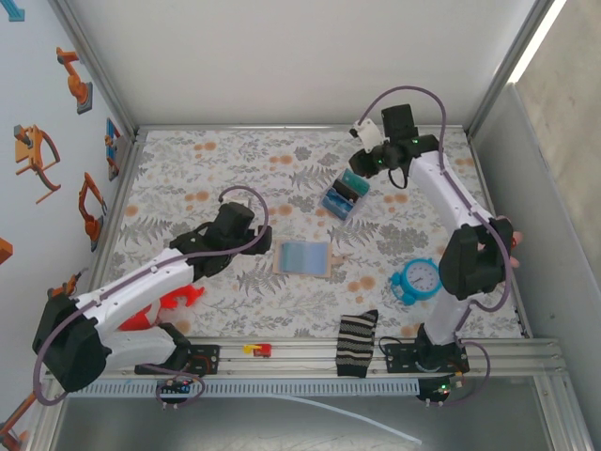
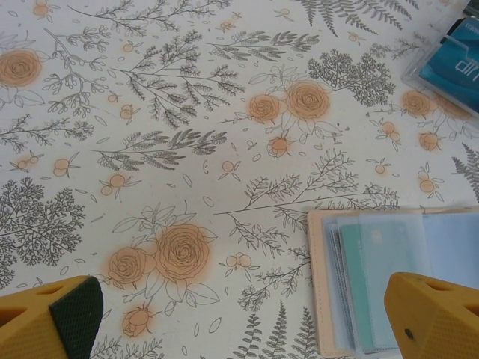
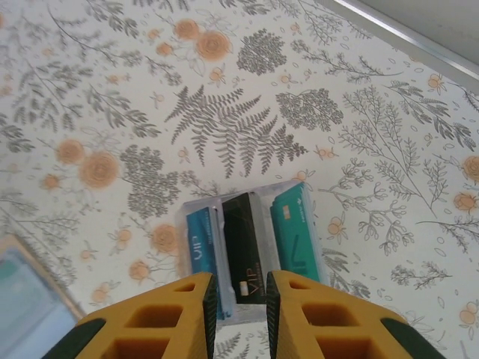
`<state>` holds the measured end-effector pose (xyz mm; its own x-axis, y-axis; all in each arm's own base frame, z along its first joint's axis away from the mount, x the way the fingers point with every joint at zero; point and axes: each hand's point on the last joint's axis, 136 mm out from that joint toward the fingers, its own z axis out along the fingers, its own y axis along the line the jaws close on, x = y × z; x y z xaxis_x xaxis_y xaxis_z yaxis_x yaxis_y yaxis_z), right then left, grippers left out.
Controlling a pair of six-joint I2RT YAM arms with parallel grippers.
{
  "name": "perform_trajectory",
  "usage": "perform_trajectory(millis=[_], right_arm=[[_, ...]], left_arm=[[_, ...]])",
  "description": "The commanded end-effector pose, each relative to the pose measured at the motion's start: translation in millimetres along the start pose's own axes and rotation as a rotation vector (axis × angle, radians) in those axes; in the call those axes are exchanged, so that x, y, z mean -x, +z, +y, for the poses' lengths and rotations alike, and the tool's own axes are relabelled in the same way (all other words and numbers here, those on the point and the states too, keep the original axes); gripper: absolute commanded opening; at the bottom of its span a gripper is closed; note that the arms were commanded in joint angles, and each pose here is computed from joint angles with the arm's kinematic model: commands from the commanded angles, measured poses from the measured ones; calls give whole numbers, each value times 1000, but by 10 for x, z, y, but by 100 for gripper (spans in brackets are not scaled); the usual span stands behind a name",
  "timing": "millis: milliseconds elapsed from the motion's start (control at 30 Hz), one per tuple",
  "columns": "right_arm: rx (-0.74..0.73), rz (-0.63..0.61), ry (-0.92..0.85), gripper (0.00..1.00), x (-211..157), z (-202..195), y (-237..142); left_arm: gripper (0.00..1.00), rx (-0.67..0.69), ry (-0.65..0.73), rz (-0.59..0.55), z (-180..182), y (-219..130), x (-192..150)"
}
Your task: Take the credit cards out of the card holder
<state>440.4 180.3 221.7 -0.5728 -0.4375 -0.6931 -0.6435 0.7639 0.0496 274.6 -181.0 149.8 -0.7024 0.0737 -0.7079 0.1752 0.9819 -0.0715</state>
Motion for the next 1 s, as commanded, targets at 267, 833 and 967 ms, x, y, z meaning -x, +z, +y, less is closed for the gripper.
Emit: perform_trajectory(millis=[267, 833, 967], right_arm=[[157, -205, 300, 26, -30, 473, -340], [50, -1, 394, 66, -734, 1402, 100], [27, 35, 370, 60, -787, 1620, 230]], left_arm=[[97, 45, -38, -35, 228, -95, 22], [97, -14, -157, 48, 393, 97, 131], [97, -67, -231, 98, 446, 199, 86]])
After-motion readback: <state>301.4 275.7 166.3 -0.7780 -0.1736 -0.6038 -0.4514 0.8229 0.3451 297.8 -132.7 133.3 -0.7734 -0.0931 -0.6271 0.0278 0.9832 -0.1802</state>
